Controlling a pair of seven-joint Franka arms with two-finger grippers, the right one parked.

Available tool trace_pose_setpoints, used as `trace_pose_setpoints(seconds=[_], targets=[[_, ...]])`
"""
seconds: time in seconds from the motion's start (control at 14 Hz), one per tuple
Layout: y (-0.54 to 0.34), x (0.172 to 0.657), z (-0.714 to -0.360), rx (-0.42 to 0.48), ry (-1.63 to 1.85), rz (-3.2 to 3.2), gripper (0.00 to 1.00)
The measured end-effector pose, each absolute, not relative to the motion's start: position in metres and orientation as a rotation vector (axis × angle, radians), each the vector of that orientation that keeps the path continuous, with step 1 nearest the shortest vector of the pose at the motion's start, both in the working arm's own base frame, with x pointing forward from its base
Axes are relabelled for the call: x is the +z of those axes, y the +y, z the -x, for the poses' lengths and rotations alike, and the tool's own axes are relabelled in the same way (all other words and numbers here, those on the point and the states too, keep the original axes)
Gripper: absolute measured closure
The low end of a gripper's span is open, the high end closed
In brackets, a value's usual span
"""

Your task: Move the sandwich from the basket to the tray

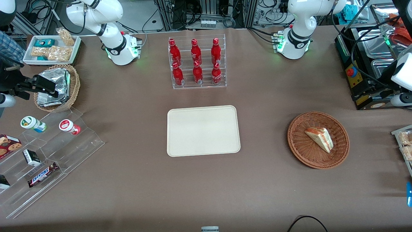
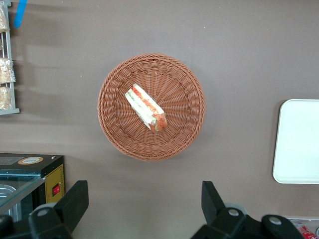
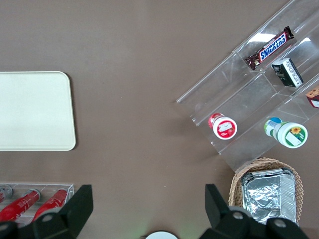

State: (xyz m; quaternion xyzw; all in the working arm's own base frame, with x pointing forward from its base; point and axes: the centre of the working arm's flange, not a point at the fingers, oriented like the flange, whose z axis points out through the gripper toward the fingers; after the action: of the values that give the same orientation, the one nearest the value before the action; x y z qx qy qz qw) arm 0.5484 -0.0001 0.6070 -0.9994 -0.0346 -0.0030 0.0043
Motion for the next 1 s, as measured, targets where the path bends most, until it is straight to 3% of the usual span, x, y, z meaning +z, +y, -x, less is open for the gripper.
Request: trace_pose_setpoints(seconds=[1.0], targets=[[-0.0022,0.598,-0.5524,0.018,-0.096,3.131,0.0]])
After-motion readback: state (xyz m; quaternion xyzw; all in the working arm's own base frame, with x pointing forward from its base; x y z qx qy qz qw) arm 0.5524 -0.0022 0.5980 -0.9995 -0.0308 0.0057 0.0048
